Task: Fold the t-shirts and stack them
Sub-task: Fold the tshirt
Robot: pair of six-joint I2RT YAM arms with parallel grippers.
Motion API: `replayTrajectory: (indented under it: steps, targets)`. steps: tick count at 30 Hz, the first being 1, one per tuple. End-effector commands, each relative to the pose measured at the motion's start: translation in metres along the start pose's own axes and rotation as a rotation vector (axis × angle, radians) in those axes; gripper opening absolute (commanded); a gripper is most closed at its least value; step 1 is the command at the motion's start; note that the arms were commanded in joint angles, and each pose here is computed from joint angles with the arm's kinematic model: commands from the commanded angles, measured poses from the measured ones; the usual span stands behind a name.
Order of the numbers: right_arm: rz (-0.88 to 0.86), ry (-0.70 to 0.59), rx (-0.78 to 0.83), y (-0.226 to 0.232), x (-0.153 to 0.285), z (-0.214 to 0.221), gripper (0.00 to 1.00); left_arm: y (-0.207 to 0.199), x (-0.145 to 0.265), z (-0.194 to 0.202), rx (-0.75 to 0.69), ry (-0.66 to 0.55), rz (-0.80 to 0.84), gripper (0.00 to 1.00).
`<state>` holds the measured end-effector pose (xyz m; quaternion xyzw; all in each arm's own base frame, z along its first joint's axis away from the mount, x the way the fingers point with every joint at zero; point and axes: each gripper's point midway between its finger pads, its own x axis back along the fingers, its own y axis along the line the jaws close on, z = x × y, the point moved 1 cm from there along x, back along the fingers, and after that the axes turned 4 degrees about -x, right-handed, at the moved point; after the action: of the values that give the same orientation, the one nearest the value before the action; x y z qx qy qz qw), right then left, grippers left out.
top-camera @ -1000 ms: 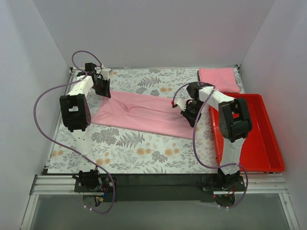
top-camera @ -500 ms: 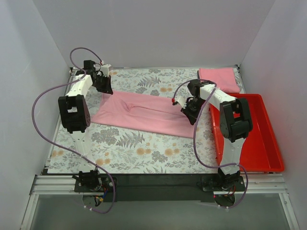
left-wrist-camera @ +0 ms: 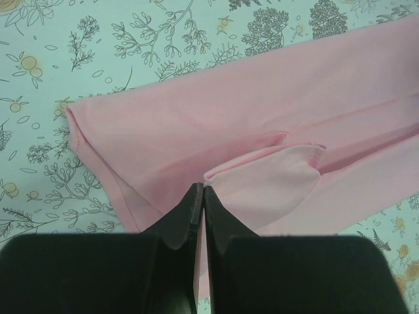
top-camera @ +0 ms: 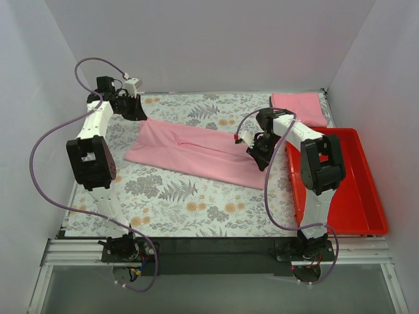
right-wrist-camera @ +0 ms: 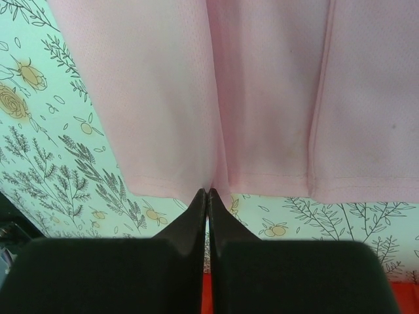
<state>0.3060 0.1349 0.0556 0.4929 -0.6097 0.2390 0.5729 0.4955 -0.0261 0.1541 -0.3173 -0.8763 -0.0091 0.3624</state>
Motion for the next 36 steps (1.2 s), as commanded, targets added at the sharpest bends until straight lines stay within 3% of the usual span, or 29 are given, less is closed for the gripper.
replayTrajectory:
  steps: [1,17,18,19,20,21,22,30,36]
  targets:
    - [0.032,-0.036,0.038,-0.002,0.021,-0.010,0.01,-0.005,0.012,-0.027,-0.043,-0.074,0.008,0.00]
    - [0.028,-0.002,-0.004,-0.026,0.004,-0.015,0.01,0.033,-0.033,-0.008,0.016,-0.020,-0.038,0.00]
    - [0.031,0.003,-0.007,-0.027,0.004,-0.014,0.07,0.035,-0.035,-0.007,0.026,-0.014,-0.045,0.04]
    - [0.032,0.010,-0.012,-0.029,0.002,-0.014,0.23,0.039,-0.036,-0.005,0.034,-0.006,-0.065,0.09]
    - [0.043,0.019,-0.021,-0.030,0.003,-0.012,0.30,0.042,-0.039,-0.005,0.041,-0.002,-0.072,0.17]
    - [0.051,0.017,-0.021,-0.031,0.005,-0.014,0.38,0.043,-0.038,-0.005,0.049,0.004,-0.081,0.20]
    - [0.065,0.005,-0.019,-0.033,0.010,-0.017,0.40,0.046,-0.037,-0.003,0.060,0.015,-0.101,0.23]
    - [0.087,-0.147,-0.046,-0.025,0.044,-0.053,0.43,0.017,0.019,-0.014,0.092,-0.056,-0.158,0.28]
    - [0.110,-0.201,-0.096,-0.053,0.045,-0.086,0.40,-0.028,0.020,0.035,0.230,0.060,-0.080,0.21]
